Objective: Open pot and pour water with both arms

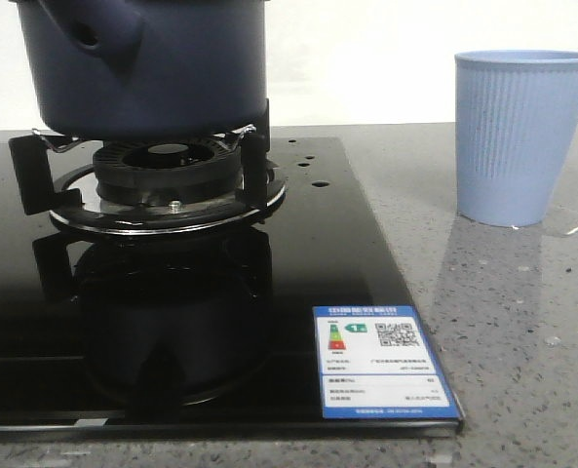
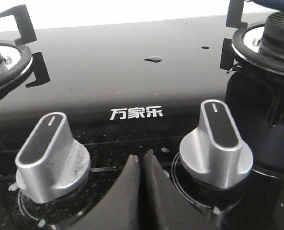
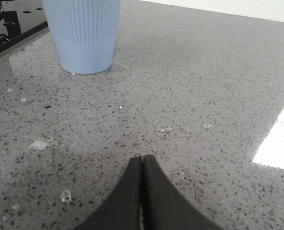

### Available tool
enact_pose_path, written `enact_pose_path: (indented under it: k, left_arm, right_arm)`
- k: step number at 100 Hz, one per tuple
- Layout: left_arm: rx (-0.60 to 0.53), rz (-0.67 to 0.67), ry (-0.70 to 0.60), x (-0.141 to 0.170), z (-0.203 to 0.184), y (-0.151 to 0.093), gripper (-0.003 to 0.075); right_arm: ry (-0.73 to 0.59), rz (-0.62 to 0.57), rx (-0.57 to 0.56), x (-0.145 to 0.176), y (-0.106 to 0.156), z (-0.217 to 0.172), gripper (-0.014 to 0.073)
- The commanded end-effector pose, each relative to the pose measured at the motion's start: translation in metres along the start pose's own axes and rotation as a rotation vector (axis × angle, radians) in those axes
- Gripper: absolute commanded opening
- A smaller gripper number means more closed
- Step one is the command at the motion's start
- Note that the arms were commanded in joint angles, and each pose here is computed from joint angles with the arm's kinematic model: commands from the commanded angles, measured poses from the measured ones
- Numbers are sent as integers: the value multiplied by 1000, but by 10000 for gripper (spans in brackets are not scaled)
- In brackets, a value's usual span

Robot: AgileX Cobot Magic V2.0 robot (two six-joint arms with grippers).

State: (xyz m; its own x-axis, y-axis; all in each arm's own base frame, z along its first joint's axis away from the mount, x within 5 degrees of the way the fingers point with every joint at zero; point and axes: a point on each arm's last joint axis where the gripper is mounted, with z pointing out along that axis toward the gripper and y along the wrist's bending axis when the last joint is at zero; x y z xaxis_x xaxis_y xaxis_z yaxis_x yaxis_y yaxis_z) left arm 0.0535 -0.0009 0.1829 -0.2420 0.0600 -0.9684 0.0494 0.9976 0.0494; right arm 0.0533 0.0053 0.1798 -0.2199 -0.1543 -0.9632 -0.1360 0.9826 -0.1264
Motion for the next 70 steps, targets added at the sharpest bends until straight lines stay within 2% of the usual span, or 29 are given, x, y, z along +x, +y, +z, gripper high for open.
enact_pose_path:
  k: [1, 70]
  left_arm:
    - [3, -18, -32, 8, 2, -1, -19]
    - [3, -18, -32, 8, 2, -1, -19]
  right_arm:
    - [-39, -14, 13, -1, -1, -1, -74]
    - [-35, -26, 17, -1, -1, -1, -74]
